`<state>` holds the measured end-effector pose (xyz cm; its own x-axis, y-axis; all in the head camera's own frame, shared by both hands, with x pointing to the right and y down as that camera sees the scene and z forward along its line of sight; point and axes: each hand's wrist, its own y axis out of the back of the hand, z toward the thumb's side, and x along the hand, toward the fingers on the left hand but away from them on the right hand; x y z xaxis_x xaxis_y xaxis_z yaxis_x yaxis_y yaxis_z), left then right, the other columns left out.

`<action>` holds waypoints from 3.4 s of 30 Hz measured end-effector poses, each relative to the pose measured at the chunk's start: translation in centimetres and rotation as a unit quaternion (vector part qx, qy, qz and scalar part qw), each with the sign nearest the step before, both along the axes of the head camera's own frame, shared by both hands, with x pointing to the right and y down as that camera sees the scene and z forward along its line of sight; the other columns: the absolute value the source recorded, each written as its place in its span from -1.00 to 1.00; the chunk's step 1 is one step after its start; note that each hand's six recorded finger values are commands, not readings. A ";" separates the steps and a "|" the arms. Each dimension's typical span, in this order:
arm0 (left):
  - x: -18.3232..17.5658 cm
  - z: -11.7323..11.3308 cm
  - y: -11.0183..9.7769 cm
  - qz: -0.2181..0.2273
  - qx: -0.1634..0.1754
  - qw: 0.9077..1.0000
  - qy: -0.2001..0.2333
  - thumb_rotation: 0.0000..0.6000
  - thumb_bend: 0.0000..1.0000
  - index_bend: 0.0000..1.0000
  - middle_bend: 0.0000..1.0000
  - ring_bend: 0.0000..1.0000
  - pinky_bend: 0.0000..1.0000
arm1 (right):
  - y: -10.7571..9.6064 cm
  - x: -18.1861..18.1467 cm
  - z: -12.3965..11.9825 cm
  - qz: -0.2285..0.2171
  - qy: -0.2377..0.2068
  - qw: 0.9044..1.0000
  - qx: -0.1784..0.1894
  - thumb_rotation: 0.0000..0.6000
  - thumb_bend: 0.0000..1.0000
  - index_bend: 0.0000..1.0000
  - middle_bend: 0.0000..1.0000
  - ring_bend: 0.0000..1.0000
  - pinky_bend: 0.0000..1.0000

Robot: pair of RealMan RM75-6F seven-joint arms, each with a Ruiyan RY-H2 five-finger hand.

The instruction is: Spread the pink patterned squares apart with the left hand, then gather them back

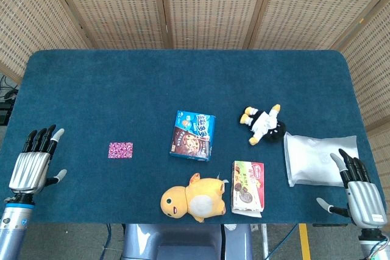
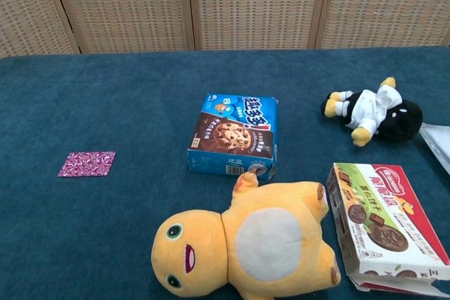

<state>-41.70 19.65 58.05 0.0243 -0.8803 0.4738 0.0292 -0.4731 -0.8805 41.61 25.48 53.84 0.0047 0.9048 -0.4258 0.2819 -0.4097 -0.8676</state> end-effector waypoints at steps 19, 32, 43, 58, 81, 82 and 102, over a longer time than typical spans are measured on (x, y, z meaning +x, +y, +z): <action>-0.2 0.0 -0.1 -0.002 -0.002 1.000 -0.003 1.00 -0.55 -0.95 -1.00 -1.00 -1.00 | 0.0 0.0 -0.1 0.000 -0.001 1.000 -0.001 1.00 -0.79 -0.91 -1.00 -1.00 -1.00; 0.1 0.2 0.1 0.003 -0.010 1.000 -0.009 1.00 -0.54 -0.97 -1.00 -1.00 -1.00 | 0.1 0.0 0.0 0.000 -0.003 1.000 -0.002 1.00 -0.79 -0.91 -1.00 -1.00 -1.00; 0.1 0.6 0.1 0.004 -0.023 1.000 -0.013 1.00 -0.47 -1.00 -1.00 -1.00 -1.00 | 0.1 0.2 0.1 0.004 -0.005 1.000 -0.004 1.00 -0.79 -0.91 -1.00 -1.00 -1.00; 1.5 0.7 -0.5 0.016 -0.028 0.999 -0.008 1.00 0.10 -1.00 -1.00 -1.00 -1.00 | 0.0 0.3 0.3 0.006 -0.007 1.000 -0.007 1.00 -0.79 -0.91 -1.00 -1.00 -1.00; 3.9 4.2 -2.8 0.054 -0.120 0.989 -0.063 1.00 0.90 -1.00 -0.86 -1.00 -1.00 | -0.1 0.4 0.2 0.009 -0.019 1.000 -0.006 1.00 -0.79 -0.92 -1.00 -1.00 -1.00; 4.1 4.4 -2.9 0.061 -0.122 0.988 -0.073 1.00 0.90 -1.00 -0.86 -1.00 -1.00 | -0.1 0.4 0.2 0.009 -0.020 1.000 -0.005 1.00 -0.79 -0.92 -1.00 -1.00 -1.00; 6.3 6.7 -2.9 0.100 -0.131 0.979 -0.122 1.00 0.88 -1.00 -1.00 -1.00 -1.00 | -0.1 0.5 0.1 0.011 -0.023 1.000 -0.005 1.00 -0.79 -0.91 -1.00 -1.00 -1.00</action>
